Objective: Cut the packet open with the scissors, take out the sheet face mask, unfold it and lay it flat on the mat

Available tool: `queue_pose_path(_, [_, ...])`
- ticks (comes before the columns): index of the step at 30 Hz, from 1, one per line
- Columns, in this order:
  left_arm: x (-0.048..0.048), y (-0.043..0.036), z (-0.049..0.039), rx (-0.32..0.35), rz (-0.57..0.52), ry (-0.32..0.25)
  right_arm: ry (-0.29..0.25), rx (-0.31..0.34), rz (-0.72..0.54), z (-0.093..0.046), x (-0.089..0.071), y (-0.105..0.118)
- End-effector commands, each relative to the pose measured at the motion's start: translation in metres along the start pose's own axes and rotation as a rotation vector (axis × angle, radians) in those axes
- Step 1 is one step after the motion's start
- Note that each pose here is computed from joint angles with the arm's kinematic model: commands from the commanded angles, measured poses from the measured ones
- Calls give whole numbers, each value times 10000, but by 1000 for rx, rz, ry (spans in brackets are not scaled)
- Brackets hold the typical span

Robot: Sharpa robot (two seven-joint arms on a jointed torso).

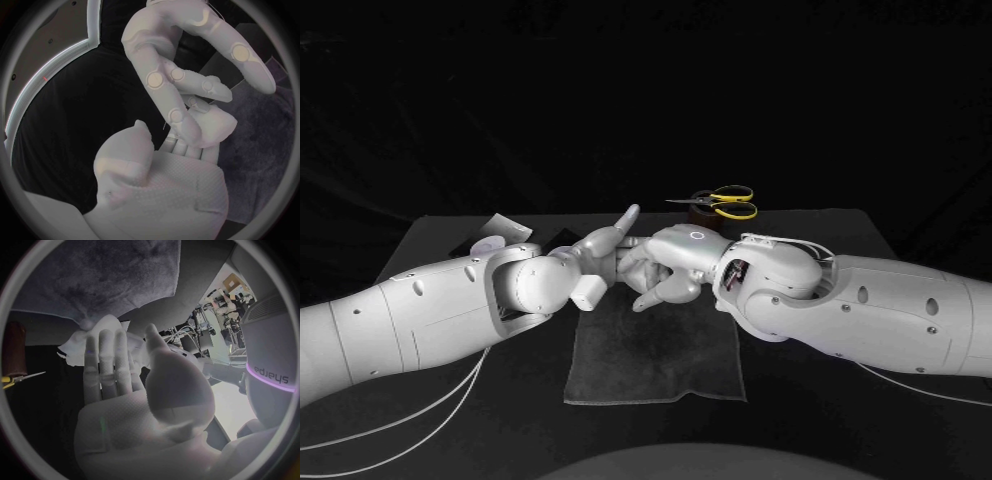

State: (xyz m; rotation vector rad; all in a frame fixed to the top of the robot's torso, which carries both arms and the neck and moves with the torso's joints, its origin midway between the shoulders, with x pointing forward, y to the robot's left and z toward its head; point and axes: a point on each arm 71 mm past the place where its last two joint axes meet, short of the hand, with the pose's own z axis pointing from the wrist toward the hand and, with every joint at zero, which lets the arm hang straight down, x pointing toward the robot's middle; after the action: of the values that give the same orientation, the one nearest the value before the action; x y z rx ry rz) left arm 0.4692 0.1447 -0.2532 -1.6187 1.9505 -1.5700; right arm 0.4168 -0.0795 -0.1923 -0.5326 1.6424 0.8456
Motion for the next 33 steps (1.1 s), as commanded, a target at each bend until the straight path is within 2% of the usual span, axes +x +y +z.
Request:
queue_pose_path(1, [26,-19,6,11,-3,21,15,30,-104,-2,-12,16])
queue_pose_path(5, [23,-24,5,16,-3,26,-45,7,-82,-61,-74,41])
queue_pose_path(10, [22,-32,1,24,-2,38,-119,-24,4,-174,-145,1])
queue_pose_path(23, [24,-47,-15,40,-3,74,-225,-30,208,-384,-247,-166])
queue_pose_path(27, [28,-54,-24,46,-2,97,-307,36,347,-498,-305,-337])
queue_pose_path(33, [38,-74,-50,67,24,159,-411,201,605,-695,-337,-738])
